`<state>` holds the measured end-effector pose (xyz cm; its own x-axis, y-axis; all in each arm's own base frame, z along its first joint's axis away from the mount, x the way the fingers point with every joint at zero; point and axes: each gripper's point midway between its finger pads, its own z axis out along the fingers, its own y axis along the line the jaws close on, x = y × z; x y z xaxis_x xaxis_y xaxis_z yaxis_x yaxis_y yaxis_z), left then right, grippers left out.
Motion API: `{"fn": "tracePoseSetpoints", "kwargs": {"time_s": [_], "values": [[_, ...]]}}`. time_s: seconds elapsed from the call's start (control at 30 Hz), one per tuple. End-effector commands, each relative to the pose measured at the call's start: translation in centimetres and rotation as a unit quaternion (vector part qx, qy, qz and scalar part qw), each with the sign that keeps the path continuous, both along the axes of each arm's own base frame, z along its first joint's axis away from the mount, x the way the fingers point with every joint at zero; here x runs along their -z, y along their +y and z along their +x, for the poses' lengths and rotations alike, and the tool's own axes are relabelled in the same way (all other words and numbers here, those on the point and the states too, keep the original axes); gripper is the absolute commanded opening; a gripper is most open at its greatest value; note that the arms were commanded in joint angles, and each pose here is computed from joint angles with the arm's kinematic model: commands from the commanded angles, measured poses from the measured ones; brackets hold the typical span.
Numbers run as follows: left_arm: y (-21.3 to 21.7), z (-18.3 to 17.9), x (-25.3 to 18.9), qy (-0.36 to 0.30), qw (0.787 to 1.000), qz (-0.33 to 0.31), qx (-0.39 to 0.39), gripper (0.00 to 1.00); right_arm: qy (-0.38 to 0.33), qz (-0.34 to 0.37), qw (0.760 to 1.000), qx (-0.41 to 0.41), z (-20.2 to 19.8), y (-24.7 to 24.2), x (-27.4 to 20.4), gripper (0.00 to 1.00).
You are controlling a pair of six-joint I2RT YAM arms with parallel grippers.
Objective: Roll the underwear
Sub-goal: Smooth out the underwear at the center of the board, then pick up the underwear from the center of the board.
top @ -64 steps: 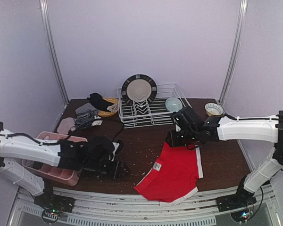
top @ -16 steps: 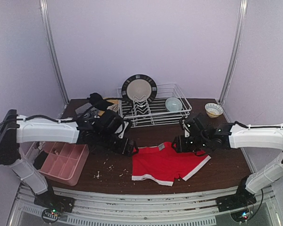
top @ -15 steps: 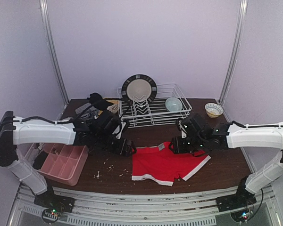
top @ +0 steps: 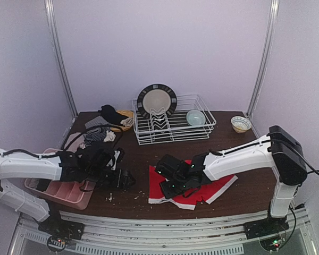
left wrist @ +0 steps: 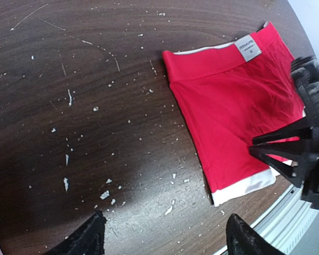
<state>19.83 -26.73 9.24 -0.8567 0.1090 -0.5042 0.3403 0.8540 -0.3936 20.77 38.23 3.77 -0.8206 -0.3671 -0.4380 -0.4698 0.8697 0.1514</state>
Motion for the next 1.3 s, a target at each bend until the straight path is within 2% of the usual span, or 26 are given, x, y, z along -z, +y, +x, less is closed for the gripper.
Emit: {"fn": "tracePoseSetpoints", "kwargs": {"time_s": [0.0, 0.1, 0.27, 0.4, 0.5, 0.63, 0.87, 1.27], "values": [[0.0, 0.1, -0.6, -0.013, 0.999, -0.028, -0.01, 0.76, 0.014, -0.036, 0.999, 0.006, -1.2, -0.8, 1.5, 0.03], [0.2, 0.1, -0.7, -0.018, 1.0, -0.021, -0.008, 0.75, 0.012, -0.04, 0.999, -0.001, -1.3, -0.9, 1.0, 0.05], [1.5, 0.5, -1.9, -0.041, 0.999, -0.001, -0.02, 0.78, -0.022, 0.001, 1.0, -0.015, -0.8, 0.7, -4.2, 0.35], [3.0, 0.8, -3.6, -0.073, 0.996, -0.009, -0.045, 0.92, -0.049, -0.01, 0.998, -0.028, -1.0, 2.2, -6.1, 0.44], [4.3, 0.8, -4.5, -0.088, 0.993, -0.02, -0.07, 0.97, -0.057, -0.028, 0.997, -0.04, -1.1, 3.6, -5.6, 0.46], [6.0, 0.6, -5.5, -0.096, 0.991, -0.02, -0.096, 0.98, -0.049, -0.053, 0.996, -0.043, -1.1, 5.0, -4.2, 0.47], [6.8, 0.0, -5.6, -0.085, 0.991, -0.012, -0.099, 0.97, -0.06, -0.063, 0.996, -0.024, -0.5, 6.9, -2.7, 0.54], [7.9, -0.6, -4.5, -0.081, 0.99, -0.014, -0.113, 0.96, -0.078, -0.138, 0.987, 0.016, 1.0, 5.2, 1.2, 0.52]]}}
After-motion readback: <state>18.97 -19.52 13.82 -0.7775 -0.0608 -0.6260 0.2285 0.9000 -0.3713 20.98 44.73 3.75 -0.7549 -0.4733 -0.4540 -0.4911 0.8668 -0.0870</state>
